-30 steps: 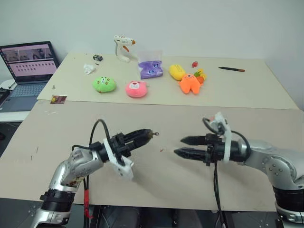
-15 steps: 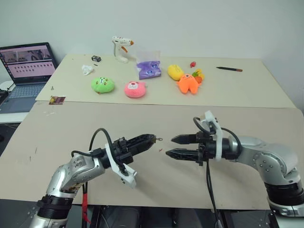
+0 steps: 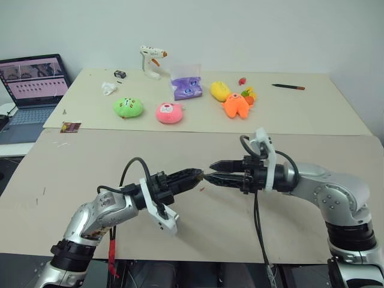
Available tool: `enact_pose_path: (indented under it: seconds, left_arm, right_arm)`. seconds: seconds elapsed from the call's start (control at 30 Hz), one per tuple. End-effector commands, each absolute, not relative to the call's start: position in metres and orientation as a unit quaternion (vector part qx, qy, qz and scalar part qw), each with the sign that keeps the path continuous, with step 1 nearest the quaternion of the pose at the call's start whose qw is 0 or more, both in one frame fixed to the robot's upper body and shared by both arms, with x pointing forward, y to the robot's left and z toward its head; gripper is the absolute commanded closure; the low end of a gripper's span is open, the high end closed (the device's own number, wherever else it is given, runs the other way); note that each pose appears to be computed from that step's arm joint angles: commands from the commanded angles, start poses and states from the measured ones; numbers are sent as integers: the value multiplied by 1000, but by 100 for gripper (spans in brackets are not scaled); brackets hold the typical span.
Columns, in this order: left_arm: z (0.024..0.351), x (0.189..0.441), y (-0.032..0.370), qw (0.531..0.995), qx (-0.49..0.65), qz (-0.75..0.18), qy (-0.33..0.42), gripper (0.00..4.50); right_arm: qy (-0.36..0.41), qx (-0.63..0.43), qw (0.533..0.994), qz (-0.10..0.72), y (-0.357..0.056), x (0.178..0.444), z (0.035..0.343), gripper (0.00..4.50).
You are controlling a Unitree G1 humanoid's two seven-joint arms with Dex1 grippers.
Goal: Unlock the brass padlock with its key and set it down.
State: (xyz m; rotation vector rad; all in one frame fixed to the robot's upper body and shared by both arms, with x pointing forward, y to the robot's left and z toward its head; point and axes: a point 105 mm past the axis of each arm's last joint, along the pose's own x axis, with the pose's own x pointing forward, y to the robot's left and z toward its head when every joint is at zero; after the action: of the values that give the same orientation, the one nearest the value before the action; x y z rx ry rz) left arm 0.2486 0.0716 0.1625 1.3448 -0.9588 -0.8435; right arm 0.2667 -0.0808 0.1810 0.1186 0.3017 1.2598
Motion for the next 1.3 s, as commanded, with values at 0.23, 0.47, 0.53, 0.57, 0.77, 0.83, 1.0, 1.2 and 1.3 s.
enact_pose_path:
  seconds: [0.23, 0.47, 0.53, 0.57, 0.77, 0.83, 1.0, 1.2, 1.3]
  left_arm:
    - [175, 244, 71, 599, 572, -352, -436, 370]
    - [173, 245, 72, 602, 571, -351, -434, 370]
    - [172, 245, 73, 603, 570, -351, -434, 370]
    - [172, 246, 74, 604, 570, -351, -433, 370]
    - [171, 251, 77, 609, 570, -347, -428, 370]
    - [171, 251, 77, 610, 569, -348, -428, 370]
    - [171, 254, 78, 614, 567, -349, -425, 370]
    - [171, 259, 79, 620, 562, -351, -420, 370]
    - [170, 261, 80, 622, 561, -351, -419, 370]
  right_arm:
    - [129, 53, 788, 599, -82, 258, 185, 330]
    - [130, 55, 788, 599, -82, 259, 185, 330]
    - [129, 56, 788, 599, -82, 259, 186, 384]
    - [127, 56, 788, 600, -82, 259, 186, 407]
    - [125, 58, 786, 603, -81, 258, 189, 427]
    - [124, 59, 786, 603, -81, 257, 189, 427]
    - [120, 58, 786, 603, -81, 258, 191, 427]
    - [113, 51, 789, 602, -80, 258, 194, 327]
    - [110, 49, 789, 603, -78, 259, 196, 293]
